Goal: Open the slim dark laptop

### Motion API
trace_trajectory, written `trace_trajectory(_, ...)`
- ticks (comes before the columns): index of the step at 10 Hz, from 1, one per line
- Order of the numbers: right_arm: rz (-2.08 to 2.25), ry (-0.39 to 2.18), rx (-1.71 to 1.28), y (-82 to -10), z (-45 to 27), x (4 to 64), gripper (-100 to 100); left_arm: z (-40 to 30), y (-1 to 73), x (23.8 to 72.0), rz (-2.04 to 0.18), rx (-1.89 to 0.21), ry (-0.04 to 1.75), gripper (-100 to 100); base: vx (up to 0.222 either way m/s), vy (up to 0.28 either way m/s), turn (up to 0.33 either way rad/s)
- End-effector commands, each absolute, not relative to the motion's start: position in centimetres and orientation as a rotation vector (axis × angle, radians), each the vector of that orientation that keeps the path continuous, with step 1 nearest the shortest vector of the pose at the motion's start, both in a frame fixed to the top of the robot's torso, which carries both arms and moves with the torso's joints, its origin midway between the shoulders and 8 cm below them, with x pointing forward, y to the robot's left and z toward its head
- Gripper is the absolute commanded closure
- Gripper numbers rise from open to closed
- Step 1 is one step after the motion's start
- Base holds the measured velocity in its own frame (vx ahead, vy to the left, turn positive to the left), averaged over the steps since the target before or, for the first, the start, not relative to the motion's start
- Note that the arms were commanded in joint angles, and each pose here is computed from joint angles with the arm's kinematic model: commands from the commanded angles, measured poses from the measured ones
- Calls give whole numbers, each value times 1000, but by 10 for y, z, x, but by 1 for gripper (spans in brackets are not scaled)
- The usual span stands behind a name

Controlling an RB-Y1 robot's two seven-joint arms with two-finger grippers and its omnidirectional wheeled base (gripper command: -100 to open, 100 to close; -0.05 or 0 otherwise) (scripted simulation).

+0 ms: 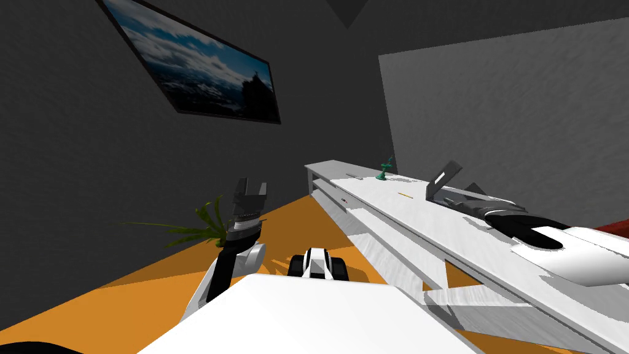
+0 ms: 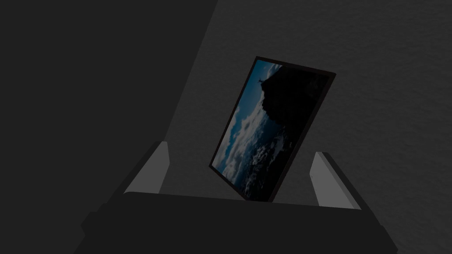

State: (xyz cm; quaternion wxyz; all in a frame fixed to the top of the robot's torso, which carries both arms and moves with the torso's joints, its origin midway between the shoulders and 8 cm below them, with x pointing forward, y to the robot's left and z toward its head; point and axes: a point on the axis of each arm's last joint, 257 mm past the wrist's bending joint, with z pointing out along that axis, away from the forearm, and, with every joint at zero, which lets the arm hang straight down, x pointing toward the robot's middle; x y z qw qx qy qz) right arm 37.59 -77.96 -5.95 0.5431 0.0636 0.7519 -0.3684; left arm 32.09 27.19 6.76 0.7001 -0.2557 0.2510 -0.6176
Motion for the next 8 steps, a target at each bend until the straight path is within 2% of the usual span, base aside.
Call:
trace_trajectory(1, -1043, 1819, 121, -814, -46, 356, -100, 68, 272, 321, -1376, -570, 559, 0, 57, 21, 146)
trace_trajectory(4, -1263, 1862, 100, -859, -28, 317, -100, 68, 272, 321, -1375, -570, 559, 0, 82, 11, 194)
trace_trajectory(8, -1449, 1895, 70, -890, -10, 285, -100, 68, 272, 321, -1375, -570, 559, 0, 52, -1, 115)
